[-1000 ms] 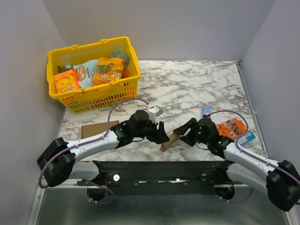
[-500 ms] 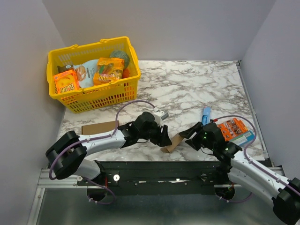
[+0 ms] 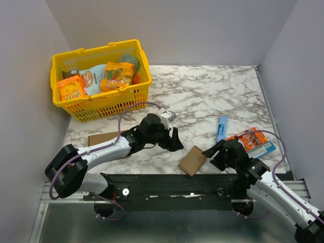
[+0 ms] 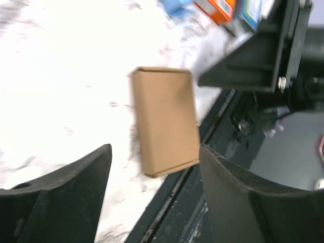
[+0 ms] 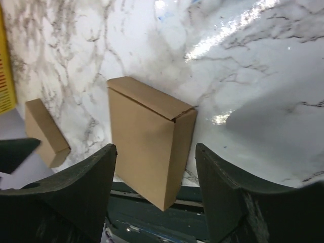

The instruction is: Fold the paper box

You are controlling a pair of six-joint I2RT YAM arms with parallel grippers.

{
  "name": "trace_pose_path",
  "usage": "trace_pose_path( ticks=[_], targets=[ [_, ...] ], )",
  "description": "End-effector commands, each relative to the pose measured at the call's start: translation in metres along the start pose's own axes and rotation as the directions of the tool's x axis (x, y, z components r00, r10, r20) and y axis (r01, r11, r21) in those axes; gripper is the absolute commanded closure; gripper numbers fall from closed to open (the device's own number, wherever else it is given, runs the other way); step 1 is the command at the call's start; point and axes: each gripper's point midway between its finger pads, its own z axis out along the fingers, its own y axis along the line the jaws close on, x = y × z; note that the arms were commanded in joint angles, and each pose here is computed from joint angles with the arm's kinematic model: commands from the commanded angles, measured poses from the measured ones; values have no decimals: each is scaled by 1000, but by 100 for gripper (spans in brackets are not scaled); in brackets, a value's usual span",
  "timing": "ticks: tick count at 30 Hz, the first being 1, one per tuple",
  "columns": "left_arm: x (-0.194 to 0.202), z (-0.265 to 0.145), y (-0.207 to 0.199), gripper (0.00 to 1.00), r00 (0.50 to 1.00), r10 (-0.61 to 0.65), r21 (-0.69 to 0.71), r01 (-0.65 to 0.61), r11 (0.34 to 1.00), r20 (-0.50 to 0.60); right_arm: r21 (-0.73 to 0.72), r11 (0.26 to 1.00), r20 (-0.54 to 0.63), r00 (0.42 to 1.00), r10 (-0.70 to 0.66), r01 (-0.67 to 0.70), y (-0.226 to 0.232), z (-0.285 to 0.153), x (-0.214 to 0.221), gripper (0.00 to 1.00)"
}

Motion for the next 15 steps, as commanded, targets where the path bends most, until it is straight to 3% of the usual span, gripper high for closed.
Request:
trace_pose_path(
  ticks=[1,8,15],
  targets=[
    [-45,-31,21,18,996,25,-111,-15,994,90,63,996,-66,996,-57,61,-13,0,11,29],
    [-82,-83,44,11,987,66,-221,-32,975,148,-5,997,-166,983,-75,75,5,12,29,30],
    [-116,-137,92,10,963,49,-355,50,934,266,-98,991,-290,951,-111,86,38,26,53,32]
  ],
)
